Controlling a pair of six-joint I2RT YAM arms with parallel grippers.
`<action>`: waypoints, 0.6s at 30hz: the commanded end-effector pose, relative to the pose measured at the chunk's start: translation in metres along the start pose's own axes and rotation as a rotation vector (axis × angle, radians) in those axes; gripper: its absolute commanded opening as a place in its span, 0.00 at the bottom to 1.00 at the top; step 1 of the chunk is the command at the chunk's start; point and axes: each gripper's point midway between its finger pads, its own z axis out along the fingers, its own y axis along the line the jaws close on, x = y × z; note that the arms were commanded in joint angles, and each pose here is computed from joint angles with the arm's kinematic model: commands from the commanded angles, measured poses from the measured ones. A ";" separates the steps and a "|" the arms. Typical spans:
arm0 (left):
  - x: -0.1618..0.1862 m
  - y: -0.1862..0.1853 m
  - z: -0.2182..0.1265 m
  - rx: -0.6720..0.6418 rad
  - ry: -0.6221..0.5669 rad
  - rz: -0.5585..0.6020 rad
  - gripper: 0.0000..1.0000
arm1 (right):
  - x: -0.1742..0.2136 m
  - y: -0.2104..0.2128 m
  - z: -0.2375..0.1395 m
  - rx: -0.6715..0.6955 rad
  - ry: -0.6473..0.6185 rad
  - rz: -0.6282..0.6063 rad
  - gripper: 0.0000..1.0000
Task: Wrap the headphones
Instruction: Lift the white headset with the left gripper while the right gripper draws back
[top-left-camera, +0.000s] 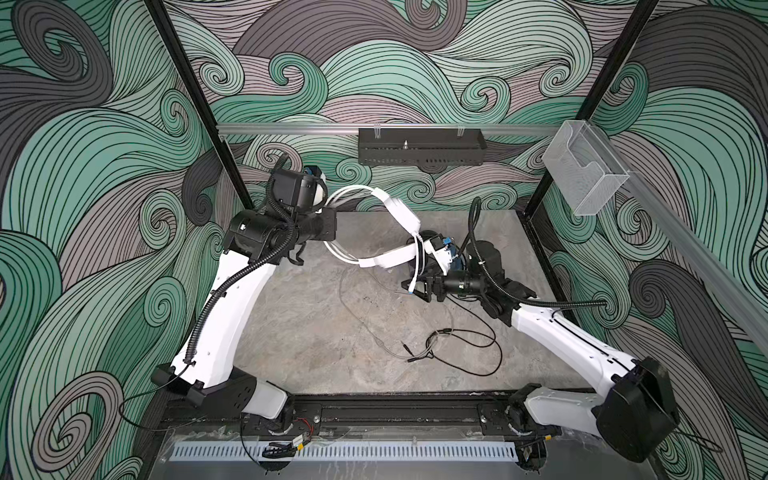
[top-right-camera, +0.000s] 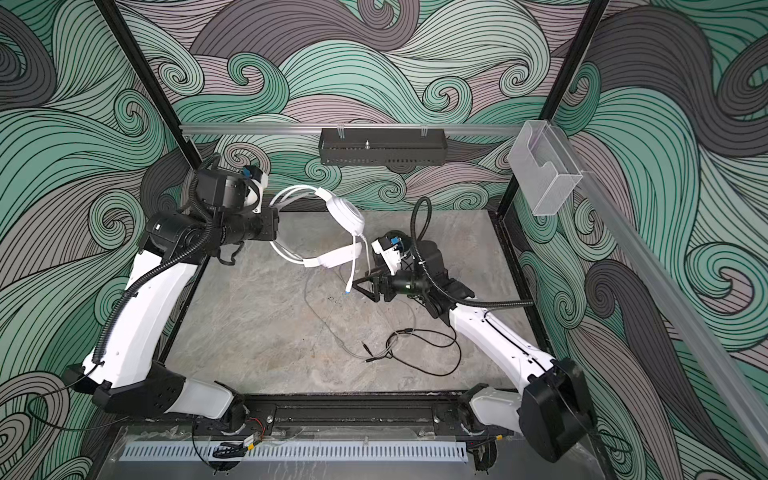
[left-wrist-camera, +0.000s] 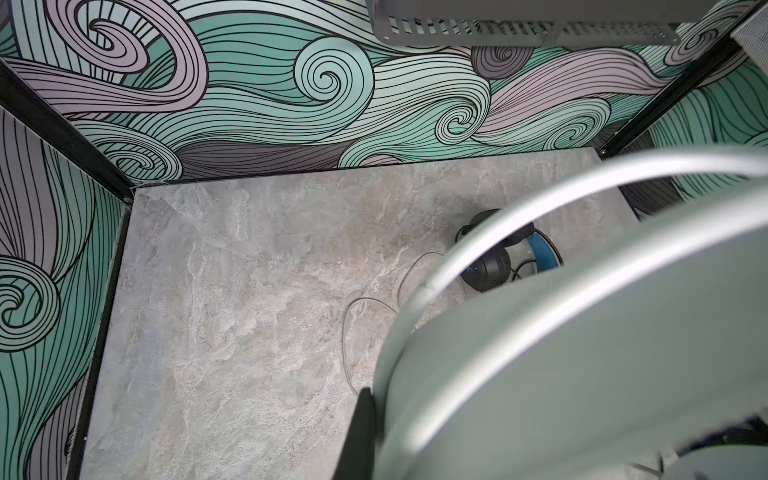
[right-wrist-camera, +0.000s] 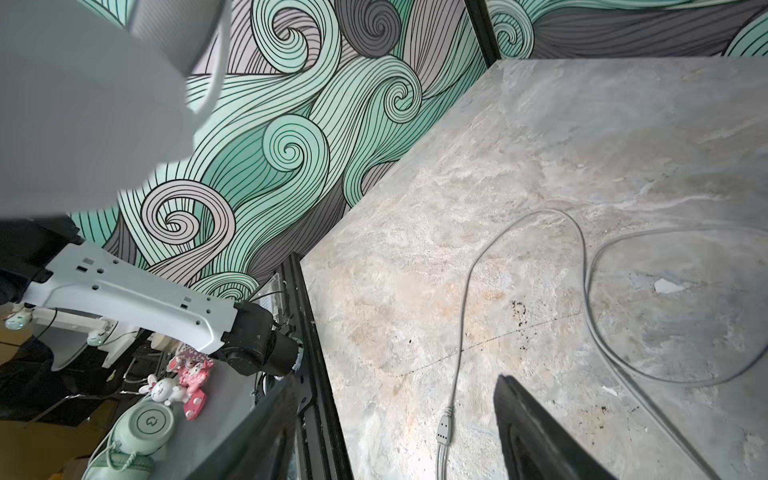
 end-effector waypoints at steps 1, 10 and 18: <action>-0.021 -0.003 -0.026 0.051 -0.083 -0.099 0.00 | 0.005 0.004 0.003 -0.038 -0.013 0.010 0.70; -0.036 -0.009 -0.043 0.108 -0.128 -0.155 0.00 | 0.029 -0.007 0.005 -0.029 0.009 0.048 0.65; -0.040 0.000 -0.050 0.097 -0.139 -0.196 0.00 | 0.049 -0.009 0.002 -0.027 0.028 0.070 0.51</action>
